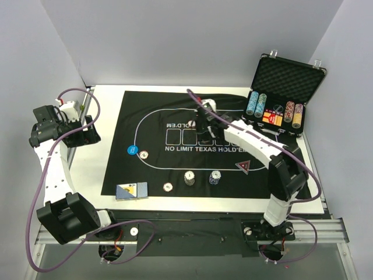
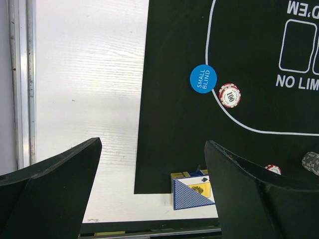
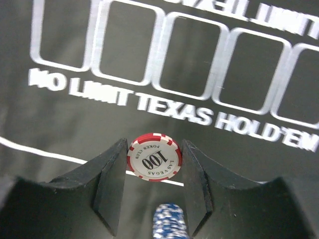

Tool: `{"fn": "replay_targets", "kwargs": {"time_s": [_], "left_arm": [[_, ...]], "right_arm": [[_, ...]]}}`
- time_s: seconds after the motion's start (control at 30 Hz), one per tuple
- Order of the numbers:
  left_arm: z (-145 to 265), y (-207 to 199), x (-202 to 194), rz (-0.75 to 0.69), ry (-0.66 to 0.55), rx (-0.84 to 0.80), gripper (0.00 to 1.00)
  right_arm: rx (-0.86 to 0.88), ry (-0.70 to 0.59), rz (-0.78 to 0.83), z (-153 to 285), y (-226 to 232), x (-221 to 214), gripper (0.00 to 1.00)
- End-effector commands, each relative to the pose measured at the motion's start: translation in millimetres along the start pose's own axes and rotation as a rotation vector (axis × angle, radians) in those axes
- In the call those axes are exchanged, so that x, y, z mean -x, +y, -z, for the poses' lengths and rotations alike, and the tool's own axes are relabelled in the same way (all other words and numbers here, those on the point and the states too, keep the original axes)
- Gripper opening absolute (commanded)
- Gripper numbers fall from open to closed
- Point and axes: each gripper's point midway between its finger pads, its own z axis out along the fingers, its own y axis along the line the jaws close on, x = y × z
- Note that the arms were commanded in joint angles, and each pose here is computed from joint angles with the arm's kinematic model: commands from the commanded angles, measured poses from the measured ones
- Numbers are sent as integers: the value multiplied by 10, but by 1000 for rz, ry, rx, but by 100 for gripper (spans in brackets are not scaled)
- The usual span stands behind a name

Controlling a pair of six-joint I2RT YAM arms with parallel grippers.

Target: Distribute texas hold em gaming equipment

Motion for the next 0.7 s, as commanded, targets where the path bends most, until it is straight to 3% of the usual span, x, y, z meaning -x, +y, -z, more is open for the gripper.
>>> {"fn": "replay_targets", "kwargs": {"time_s": [0.0,0.23,0.4,0.67], "left_arm": [[89,-38,127,-26,-58,-17,96],[67,-53,130,-17,-55,-32,96],[88,-73,146,-17,-60,-39,96],[109,-72,171,-25,-64,-37,96]], "right_arm": [[-150,59,-89,12,-623,-331,33],[-261,136,-216,-158,-1116,-844,33],[-356,146,-280,-208,-1370,-1060,27],[-377,207,-311,-307,-1431,-1272,26]]}}
